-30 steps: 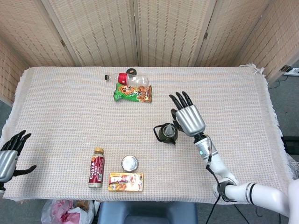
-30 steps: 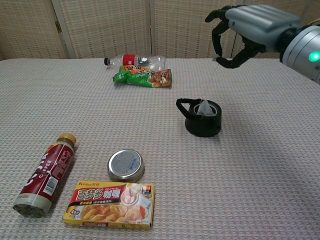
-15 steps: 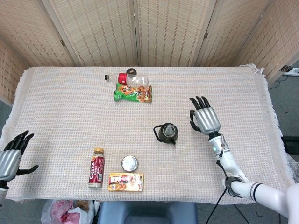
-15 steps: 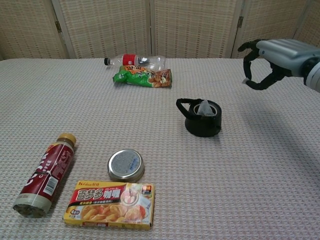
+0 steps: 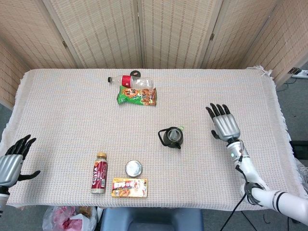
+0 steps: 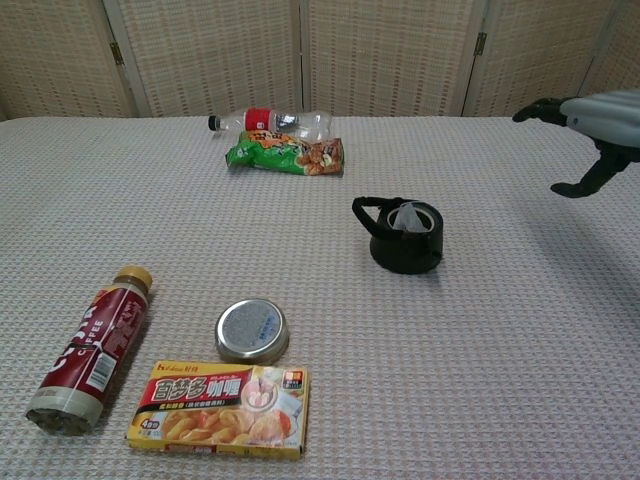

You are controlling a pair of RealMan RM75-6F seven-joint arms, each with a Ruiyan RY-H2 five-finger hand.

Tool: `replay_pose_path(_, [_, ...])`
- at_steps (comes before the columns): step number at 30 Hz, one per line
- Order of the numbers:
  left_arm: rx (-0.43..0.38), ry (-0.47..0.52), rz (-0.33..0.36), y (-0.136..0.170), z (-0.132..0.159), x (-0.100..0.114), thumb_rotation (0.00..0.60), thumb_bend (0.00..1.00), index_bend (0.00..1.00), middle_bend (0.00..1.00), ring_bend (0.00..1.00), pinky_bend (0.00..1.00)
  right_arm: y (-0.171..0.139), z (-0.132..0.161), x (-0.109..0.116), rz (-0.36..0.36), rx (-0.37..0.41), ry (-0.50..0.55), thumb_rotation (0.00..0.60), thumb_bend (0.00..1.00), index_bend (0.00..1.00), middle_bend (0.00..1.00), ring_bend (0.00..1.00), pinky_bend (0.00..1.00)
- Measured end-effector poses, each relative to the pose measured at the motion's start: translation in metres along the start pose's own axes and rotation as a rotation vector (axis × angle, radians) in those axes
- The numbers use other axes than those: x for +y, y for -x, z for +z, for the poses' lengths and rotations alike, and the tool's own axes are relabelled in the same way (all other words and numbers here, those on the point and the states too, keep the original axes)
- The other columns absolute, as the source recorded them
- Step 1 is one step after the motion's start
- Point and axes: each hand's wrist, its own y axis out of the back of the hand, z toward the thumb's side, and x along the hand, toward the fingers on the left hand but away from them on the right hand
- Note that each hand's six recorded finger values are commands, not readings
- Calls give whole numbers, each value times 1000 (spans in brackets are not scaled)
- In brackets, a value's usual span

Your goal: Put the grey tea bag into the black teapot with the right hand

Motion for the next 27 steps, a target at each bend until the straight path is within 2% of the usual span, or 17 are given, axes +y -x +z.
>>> replay_pose_path(1, [-2, 1, 2, 0, 0, 0, 600, 193, 0, 0, 0, 177, -3, 2, 4, 5, 10, 9, 600, 319, 0, 0, 0, 0])
replay_pose_path(2, [-2, 1, 4, 1, 1, 1, 600, 193, 0, 0, 0, 177, -6, 4, 9, 12, 28, 19, 600, 383, 0, 0, 0, 2])
replay_pose_path(4, [-4, 2, 7, 1, 1, 1, 600, 193, 0, 0, 0, 177, -13, 11, 17, 23, 62, 22, 600, 506, 0, 0, 43, 93])
replay_pose_path(6, [-4, 3, 11, 2, 1, 2, 600, 193, 0, 0, 0, 177, -21, 21, 27, 36, 111, 12, 600, 671, 3, 3, 220, 338])
replay_pose_path(7, [-3, 3, 14, 2, 1, 3, 600, 193, 0, 0, 0, 178, -25, 27, 31, 43, 134, 5, 600, 720, 7, 8, 294, 415])
replay_pose_path(9, [-2, 5, 19, 3, 0, 4, 600, 192, 0, 0, 0, 178, -33, 42, 39, 58, 187, -21, 600, 839, 32, 51, 539, 685])
replay_pose_path(11, [-2, 9, 22, 4, 0, 5, 600, 193, 0, 0, 0, 178, -38, 54, 46, 75, 231, -64, 600, 893, 60, 105, 714, 926])
replay_pose_path(12, [-3, 9, 24, 4, 0, 6, 600, 192, 0, 0, 0, 178, -38, 58, 47, 85, 242, -83, 600, 909, 71, 121, 747, 973])
replay_pose_path(13, [-4, 10, 28, 4, 0, 6, 600, 193, 0, 0, 0, 178, -38, 61, 48, 96, 249, -99, 600, 932, 84, 137, 773, 1000])
replay_pose_path(17, [-4, 8, 28, 5, -1, 6, 600, 192, 0, 0, 0, 177, -34, 72, 47, 166, 254, -152, 600, 981, 101, 154, 817, 1000])
replay_pose_path(22, [3, 11, 17, 5, -3, 5, 600, 192, 0, 0, 0, 177, -27, 88, 38, 269, 247, -171, 600, 948, 105, 154, 830, 1000])
replay_pose_path(27, [11, 14, 22, 5, -5, 7, 600, 193, 0, 0, 0, 178, -22, 114, 27, 356, 284, -210, 600, 896, 114, 154, 830, 1000])
